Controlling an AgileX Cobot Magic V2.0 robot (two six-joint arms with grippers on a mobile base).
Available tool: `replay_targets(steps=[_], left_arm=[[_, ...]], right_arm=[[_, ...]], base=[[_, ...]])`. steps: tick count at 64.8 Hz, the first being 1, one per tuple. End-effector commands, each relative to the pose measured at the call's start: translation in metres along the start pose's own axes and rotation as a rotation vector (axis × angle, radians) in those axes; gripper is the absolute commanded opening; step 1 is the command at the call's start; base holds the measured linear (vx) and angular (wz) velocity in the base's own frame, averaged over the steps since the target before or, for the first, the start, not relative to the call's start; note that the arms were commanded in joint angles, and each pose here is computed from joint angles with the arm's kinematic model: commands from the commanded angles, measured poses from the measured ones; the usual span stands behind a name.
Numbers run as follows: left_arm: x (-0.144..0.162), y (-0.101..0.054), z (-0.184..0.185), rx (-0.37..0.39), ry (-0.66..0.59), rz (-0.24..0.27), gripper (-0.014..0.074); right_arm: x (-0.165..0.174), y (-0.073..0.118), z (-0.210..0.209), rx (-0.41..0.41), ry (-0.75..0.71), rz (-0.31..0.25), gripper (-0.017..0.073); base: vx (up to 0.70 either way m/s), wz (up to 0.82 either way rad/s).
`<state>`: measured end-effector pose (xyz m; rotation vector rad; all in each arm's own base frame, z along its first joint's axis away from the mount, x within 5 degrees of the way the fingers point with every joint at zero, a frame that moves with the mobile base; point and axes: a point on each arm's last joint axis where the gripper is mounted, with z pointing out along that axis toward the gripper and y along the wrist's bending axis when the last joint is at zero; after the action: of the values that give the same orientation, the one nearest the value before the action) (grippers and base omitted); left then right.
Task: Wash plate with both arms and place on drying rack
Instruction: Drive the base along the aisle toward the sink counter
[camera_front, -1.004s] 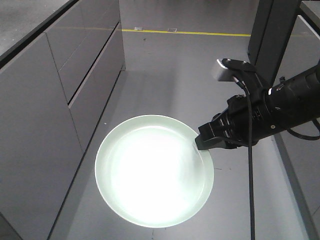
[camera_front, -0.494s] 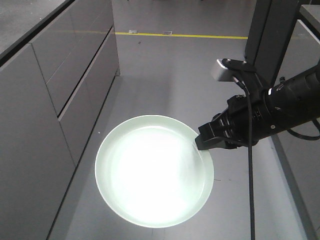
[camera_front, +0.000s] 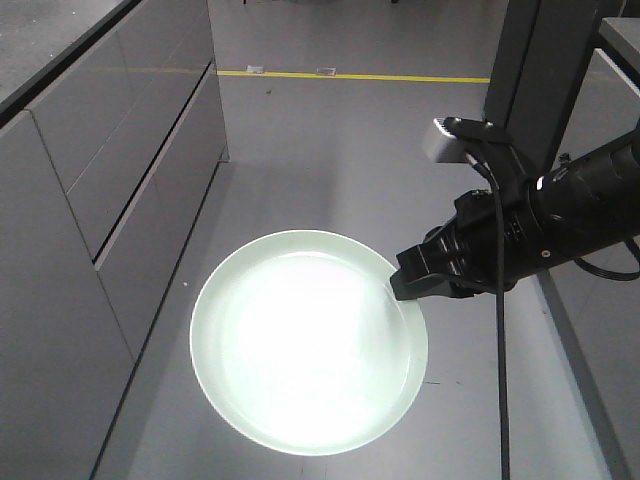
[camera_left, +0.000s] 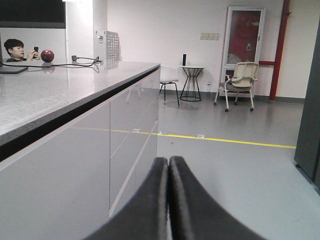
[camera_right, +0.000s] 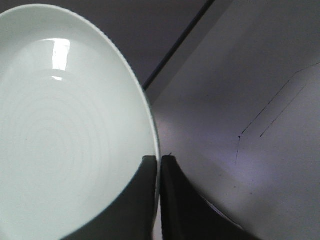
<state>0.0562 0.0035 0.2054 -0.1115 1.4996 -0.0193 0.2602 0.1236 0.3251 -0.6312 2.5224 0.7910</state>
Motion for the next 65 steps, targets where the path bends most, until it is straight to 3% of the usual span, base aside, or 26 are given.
replay_targets(steps=[1,65], left_arm=[[-0.017,-0.001,-0.0026,0.004,-0.113,-0.01,-0.0006],[-0.017,-0.001,-0.0026,0.004,-0.113,-0.01,-0.0006]], right_arm=[[-0.0072,0.0103,-0.0148,-0.02,-0.085,-0.018,-0.0001],[-0.0072,0.0103,-0.0148,-0.02,-0.085,-0.018,-0.0001]], base=[[0.16,-0.04],[0.17,-0.02]])
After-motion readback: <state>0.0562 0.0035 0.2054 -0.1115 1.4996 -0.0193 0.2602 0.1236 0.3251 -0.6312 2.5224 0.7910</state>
